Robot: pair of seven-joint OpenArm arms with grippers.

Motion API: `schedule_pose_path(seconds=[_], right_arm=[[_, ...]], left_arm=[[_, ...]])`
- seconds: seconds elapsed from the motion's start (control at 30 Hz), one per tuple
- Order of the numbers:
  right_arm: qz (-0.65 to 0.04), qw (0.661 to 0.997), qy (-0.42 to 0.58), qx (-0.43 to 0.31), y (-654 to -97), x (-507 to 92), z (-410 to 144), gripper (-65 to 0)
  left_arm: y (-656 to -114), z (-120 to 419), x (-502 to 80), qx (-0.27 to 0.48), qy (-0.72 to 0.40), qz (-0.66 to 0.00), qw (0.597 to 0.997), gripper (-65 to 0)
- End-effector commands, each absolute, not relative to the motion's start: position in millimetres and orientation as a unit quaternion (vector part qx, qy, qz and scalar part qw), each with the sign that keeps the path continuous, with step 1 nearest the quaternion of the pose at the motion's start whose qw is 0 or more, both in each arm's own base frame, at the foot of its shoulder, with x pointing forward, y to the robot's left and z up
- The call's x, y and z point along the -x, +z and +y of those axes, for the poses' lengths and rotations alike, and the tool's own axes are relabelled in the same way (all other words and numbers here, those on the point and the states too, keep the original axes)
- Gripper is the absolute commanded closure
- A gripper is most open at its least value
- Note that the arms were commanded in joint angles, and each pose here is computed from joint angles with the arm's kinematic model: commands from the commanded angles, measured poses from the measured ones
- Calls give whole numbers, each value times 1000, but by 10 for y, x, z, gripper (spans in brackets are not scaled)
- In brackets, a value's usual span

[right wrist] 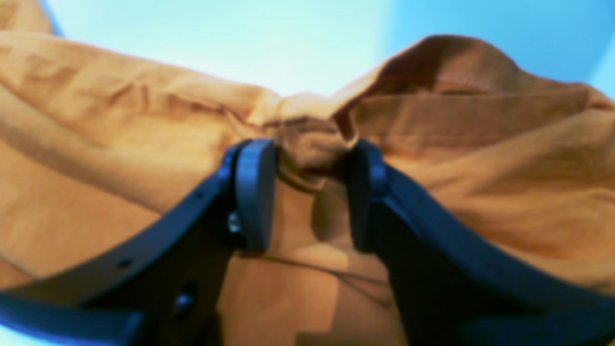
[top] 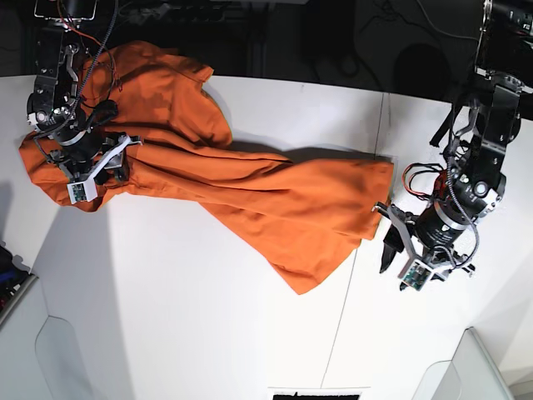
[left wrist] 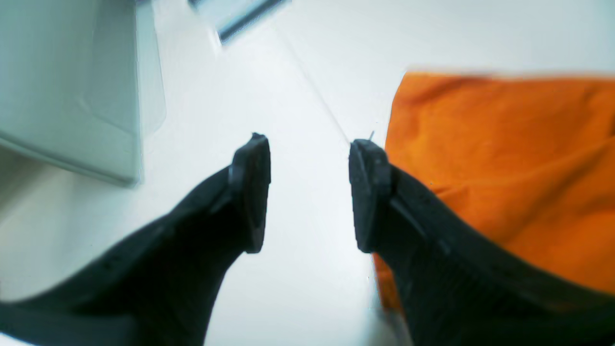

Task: Layout the t-shirt on the table in an organized manner, then fold the t-shirt properly
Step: 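Release and regrasp the shirt end with the left gripper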

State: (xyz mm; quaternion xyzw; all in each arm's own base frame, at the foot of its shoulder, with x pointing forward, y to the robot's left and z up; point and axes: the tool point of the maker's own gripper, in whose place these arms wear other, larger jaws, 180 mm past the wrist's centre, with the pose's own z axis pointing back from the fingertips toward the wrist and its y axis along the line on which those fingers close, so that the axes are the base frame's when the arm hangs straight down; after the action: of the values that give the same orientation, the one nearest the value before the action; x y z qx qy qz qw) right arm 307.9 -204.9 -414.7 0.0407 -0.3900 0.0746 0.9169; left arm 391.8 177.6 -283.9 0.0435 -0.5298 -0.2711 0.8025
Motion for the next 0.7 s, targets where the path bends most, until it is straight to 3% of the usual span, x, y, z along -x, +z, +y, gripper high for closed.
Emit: schedule_pose_path(seconds=[0.0, 0.2, 0.37, 0.67], right_arm=[[-401, 913, 72, -34, -4067, -3139, -2097, -255], [-401, 913, 72, -34, -4068, -3138, -2098, -255], [-401, 913, 73, -34, -4068, -3137, -2097, -255], [-401, 913, 72, -34, -4068, -3138, -2097, -255]], left_arm=[[-2802, 1811, -4060, -39, -260, -538, 801, -292], [-3517, 1711, -4196, 67, -217, -446, 866, -292], [-3534, 1527, -4121, 118, -245, -436, 858, -292], [-3497, 1567, -4199, 95, -237, -454, 854, -292]])
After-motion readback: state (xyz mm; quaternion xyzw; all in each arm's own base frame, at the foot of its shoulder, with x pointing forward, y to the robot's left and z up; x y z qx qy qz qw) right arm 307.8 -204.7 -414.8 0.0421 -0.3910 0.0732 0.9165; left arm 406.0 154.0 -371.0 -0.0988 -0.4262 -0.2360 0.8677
